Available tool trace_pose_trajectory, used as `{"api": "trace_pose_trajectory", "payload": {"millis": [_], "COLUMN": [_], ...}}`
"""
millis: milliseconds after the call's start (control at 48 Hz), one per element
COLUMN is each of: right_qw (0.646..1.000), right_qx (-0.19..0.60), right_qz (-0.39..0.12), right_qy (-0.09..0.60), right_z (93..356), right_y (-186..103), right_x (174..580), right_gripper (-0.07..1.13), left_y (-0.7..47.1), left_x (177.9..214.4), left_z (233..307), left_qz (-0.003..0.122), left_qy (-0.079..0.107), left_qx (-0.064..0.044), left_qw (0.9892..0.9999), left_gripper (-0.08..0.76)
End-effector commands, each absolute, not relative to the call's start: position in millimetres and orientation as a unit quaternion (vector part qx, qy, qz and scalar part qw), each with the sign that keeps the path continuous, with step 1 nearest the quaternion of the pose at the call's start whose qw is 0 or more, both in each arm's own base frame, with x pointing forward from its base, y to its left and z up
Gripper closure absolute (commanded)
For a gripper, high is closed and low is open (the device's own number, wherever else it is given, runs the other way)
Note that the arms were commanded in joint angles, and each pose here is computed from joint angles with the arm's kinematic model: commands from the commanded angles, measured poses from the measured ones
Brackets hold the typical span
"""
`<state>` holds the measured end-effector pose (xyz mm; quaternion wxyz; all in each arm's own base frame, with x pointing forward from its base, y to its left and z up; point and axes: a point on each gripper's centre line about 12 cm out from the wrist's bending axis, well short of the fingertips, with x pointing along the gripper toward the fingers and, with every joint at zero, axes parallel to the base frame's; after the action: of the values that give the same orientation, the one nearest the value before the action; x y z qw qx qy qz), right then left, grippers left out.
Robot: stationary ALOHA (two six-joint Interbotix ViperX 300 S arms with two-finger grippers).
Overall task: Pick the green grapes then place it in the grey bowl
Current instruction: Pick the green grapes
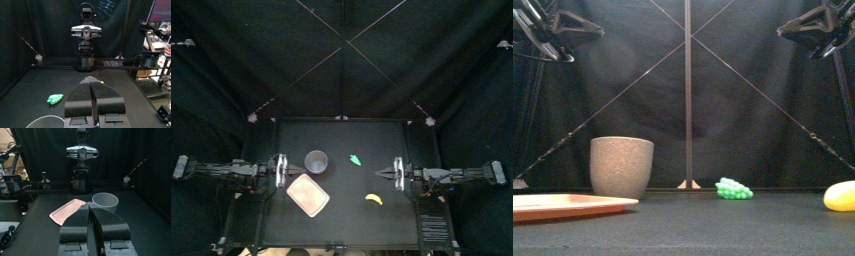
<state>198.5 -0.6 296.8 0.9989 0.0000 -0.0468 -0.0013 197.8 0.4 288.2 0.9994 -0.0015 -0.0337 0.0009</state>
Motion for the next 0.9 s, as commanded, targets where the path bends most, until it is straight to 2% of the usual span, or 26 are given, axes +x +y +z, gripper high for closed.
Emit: {"api": "trace_pose_trajectory", "payload": {"millis": [21,146,271,438,562,750,833,896], "right_qw": [0.999,0.999,0.994,0.981,0.969,0.949,0.938,0.930], "right_qx": [0.006,0.031,0.065,0.097,0.118,0.152,0.159,0.160], "right_qz": [-0.004,-0.024,-0.068,-0.120,-0.150,-0.172,-0.178,-0.181], "right_qy": [-0.033,0.009,0.061,0.117,0.157,0.218,0.251,0.277], "right_z": [293,285,277,264,248,220,204,190], "right_y": [-1,-9,-28,-53,-71,-87,-94,-100], "right_x": [203,213,226,244,260,290,304,316], "right_gripper": [1.00,0.97,0.93,0.79,0.58,0.19,0.08,0.04], "left_y": [3.9,8.5,13.8,18.5,19.1,18.8,19.1,18.8], "left_x": [202.3,203.4,204.3,203.8,203.9,203.9,203.7,203.6], "left_z": [291.5,290.9,294.8,296.2,294.6,297.8,296.6,295.4], "left_qz": [0.010,0.021,0.034,0.045,0.047,0.046,0.047,0.046], "left_qy": [-0.011,0.027,0.041,0.039,0.042,0.032,0.032,0.033], "left_qx": [-0.003,-0.002,0.001,0.002,0.001,0.001,0.002,0.002], "left_qw": [0.9999,0.9994,0.9986,0.9982,0.9981,0.9984,0.9984,0.9984], "left_gripper": [0.508,0.508,0.508,0.508,0.508,0.508,0.508,0.508]}}
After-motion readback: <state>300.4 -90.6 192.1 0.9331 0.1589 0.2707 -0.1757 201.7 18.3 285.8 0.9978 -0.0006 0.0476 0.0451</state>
